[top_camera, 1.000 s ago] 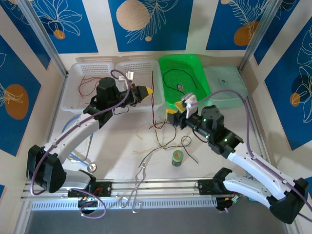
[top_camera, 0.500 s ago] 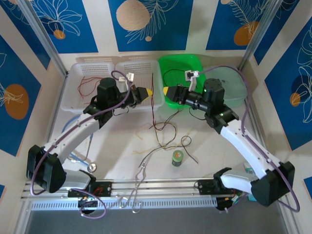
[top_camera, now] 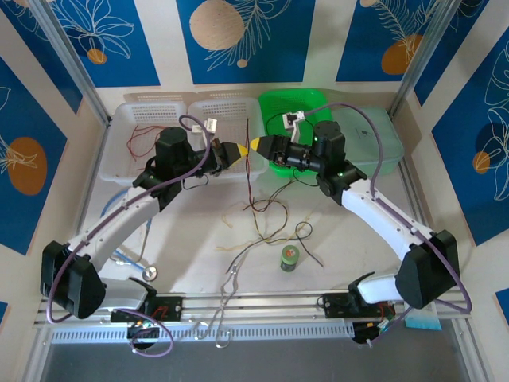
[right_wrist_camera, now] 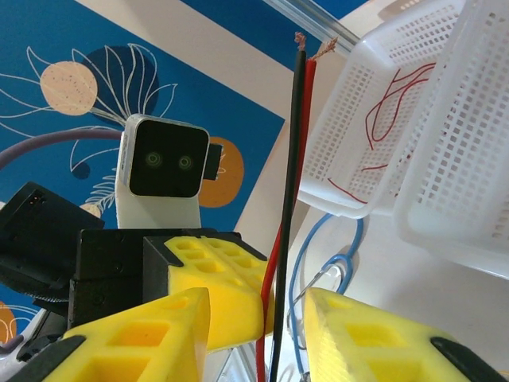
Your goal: Untangle the cables
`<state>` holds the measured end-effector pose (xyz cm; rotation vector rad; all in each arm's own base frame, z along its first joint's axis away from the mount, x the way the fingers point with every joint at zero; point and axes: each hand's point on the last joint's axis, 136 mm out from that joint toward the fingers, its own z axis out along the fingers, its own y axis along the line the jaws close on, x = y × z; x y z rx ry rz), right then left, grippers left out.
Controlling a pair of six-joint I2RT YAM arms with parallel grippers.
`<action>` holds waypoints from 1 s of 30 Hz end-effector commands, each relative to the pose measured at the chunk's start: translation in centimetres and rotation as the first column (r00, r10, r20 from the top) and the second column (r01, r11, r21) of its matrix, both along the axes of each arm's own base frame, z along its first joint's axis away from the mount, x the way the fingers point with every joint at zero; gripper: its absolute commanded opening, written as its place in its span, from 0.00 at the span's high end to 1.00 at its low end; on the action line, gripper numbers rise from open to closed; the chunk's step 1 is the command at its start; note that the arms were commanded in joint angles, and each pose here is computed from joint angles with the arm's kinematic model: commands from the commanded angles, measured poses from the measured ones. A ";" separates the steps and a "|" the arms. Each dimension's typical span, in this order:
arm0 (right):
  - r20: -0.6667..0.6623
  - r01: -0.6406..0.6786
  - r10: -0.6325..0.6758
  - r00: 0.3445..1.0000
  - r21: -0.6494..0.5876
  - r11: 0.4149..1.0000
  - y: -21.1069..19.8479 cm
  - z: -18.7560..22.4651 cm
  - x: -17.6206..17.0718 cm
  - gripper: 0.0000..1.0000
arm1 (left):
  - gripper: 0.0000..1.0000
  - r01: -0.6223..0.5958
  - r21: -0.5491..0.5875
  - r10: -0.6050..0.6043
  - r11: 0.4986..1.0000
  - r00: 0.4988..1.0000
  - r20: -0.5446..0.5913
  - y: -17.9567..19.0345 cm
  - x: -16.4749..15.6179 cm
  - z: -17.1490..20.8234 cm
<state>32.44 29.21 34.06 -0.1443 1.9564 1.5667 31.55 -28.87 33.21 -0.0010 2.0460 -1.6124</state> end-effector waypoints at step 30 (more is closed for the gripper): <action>0.076 -0.028 0.024 0.997 0.052 0.998 0.5 1.3 0.3 1.00 | 1.00 -0.001 0.003 0.001 1.000 0.998 0.061 0.4 -0.9 2.1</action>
